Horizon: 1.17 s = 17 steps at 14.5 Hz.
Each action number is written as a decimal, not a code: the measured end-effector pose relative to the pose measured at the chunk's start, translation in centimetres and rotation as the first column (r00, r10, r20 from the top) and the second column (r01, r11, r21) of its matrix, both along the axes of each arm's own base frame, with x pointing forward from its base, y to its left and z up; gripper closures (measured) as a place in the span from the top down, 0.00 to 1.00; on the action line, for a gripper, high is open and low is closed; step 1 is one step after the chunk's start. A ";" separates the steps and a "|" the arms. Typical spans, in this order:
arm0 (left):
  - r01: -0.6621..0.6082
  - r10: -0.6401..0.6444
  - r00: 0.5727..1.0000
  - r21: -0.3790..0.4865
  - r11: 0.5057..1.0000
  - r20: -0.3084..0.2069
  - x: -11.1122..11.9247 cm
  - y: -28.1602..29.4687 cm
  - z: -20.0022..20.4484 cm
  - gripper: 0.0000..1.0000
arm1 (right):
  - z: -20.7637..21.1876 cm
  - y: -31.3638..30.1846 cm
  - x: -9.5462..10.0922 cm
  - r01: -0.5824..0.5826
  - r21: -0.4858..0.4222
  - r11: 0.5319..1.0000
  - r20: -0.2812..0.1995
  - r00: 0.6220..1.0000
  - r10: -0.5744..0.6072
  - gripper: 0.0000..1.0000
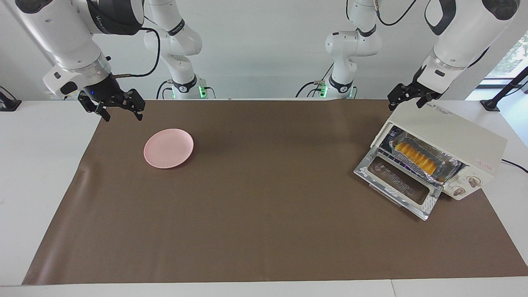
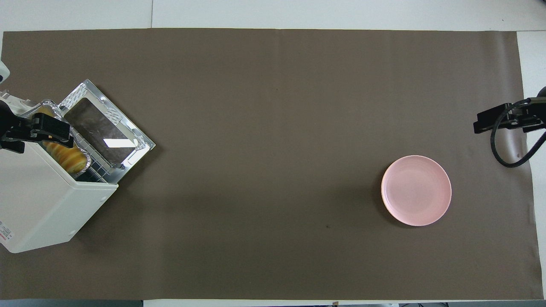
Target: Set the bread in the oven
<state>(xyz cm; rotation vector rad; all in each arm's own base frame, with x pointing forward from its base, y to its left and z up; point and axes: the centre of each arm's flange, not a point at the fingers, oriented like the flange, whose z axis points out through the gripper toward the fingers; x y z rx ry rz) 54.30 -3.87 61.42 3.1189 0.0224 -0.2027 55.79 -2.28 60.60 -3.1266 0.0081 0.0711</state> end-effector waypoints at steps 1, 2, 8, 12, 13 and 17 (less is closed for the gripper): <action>0.010 -0.010 1.000 -0.002 1.000 0.006 -0.1 0.1 0.3 1.00 | 0.0 0.0 0.0 0.000 0.000 1.000 0.000 1.000 0.000 1.00; 0.019 -0.019 1.000 -0.004 1.000 0.008 -0.1 0.1 0.4 1.00 | 0.0 0.0 0.0 0.000 0.000 1.000 0.000 1.000 0.000 1.00; 0.053 -0.053 0.998 -0.008 0.999 0.015 -0.1 -0.4 0.4 1.00 | 0.0 0.0 0.0 0.000 0.000 1.000 0.000 1.000 0.000 1.00; 0.057 -0.057 0.998 -0.009 0.998 0.019 0.0 -0.4 0.5 1.00 | 0.0 0.0 0.0 0.000 0.000 1.000 0.000 1.000 0.000 1.00; 0.058 -0.058 0.998 -0.009 0.998 0.020 0.0 -0.4 0.5 1.00 | 0.0 0.0 0.0 0.000 0.000 1.000 0.000 1.000 0.000 1.00; 0.066 -0.065 0.998 -0.009 0.998 0.022 0.0 -0.7 0.5 1.00 | 0.0 0.0 0.0 0.000 0.000 1.000 0.000 1.000 0.000 1.00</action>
